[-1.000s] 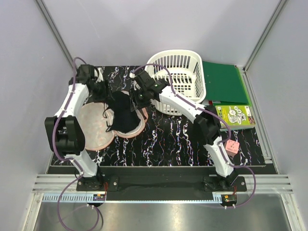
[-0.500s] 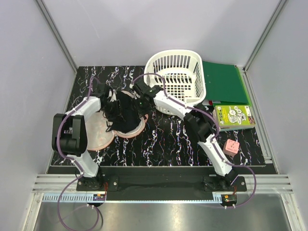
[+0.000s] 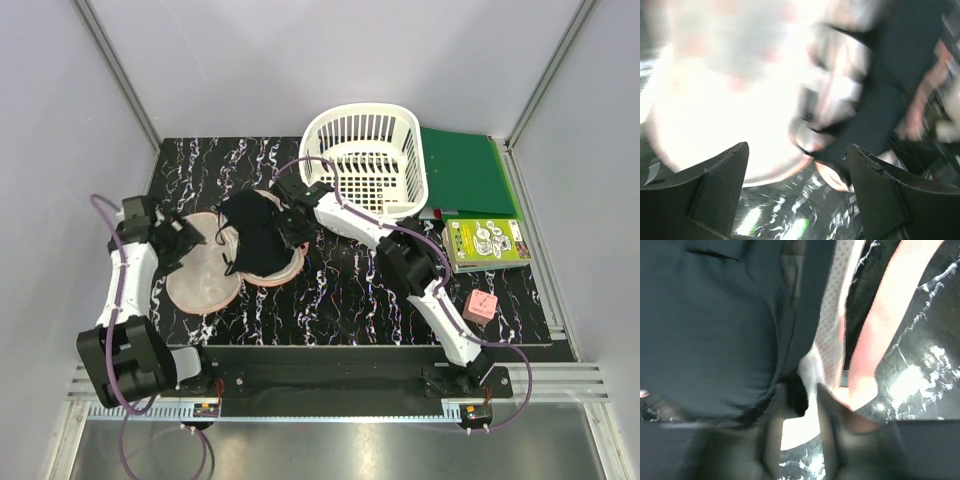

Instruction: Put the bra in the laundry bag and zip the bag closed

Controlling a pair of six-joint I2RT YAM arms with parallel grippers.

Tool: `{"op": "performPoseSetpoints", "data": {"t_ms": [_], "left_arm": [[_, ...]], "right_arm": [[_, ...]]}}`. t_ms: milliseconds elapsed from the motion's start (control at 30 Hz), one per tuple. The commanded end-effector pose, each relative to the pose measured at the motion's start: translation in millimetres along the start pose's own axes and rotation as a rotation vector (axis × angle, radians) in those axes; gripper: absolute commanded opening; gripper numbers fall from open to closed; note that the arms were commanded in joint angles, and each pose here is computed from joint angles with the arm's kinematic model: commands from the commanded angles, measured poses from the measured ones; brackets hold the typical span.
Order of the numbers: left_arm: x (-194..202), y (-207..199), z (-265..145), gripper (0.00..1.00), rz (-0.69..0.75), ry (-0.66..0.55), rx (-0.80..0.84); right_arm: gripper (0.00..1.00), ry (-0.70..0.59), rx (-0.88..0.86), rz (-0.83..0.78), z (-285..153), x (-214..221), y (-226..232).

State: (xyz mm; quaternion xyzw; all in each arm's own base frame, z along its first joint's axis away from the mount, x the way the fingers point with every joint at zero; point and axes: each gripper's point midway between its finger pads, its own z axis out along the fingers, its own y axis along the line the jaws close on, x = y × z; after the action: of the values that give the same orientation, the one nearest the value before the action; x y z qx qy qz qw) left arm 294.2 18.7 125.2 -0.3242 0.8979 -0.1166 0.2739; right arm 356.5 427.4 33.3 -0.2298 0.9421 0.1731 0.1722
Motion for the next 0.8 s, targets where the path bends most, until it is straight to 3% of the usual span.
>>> {"op": "performPoseSetpoints", "data": {"t_ms": [0, 133, 267, 433, 600, 767], "left_arm": [[-4.8, 68.8, 7.2, 0.84, -0.213, -0.039, -0.216], [-3.7, 110.2, 17.9, 0.85, -0.287, -0.001, -0.319], [-10.2, 131.9, 25.6, 0.83, -0.316, 0.046, -0.322], [-19.4, 147.5, 40.3, 0.79, -0.212, 0.064, -0.337], [-3.4, 148.4, 62.3, 0.77, -0.234, 0.166, -0.276], [10.1, 175.5, 69.1, 0.78, -0.208, 0.194, -0.391]], "right_arm": [[0.43, -0.121, -0.096, 0.002, -81.1, -40.6, 41.1], [0.5, -0.131, -0.153, -0.006, -119.9, -41.5, 54.4], [0.53, -0.105, -0.18, -0.012, -136.0, -25.9, 56.0], [0.54, -0.125, -0.206, -0.018, -152.4, -17.0, 57.2], [0.54, -0.16, -0.236, -0.024, -162.8, -18.7, 60.8], [0.56, -0.191, -0.218, -0.042, -171.0, -21.8, 52.7]]}}
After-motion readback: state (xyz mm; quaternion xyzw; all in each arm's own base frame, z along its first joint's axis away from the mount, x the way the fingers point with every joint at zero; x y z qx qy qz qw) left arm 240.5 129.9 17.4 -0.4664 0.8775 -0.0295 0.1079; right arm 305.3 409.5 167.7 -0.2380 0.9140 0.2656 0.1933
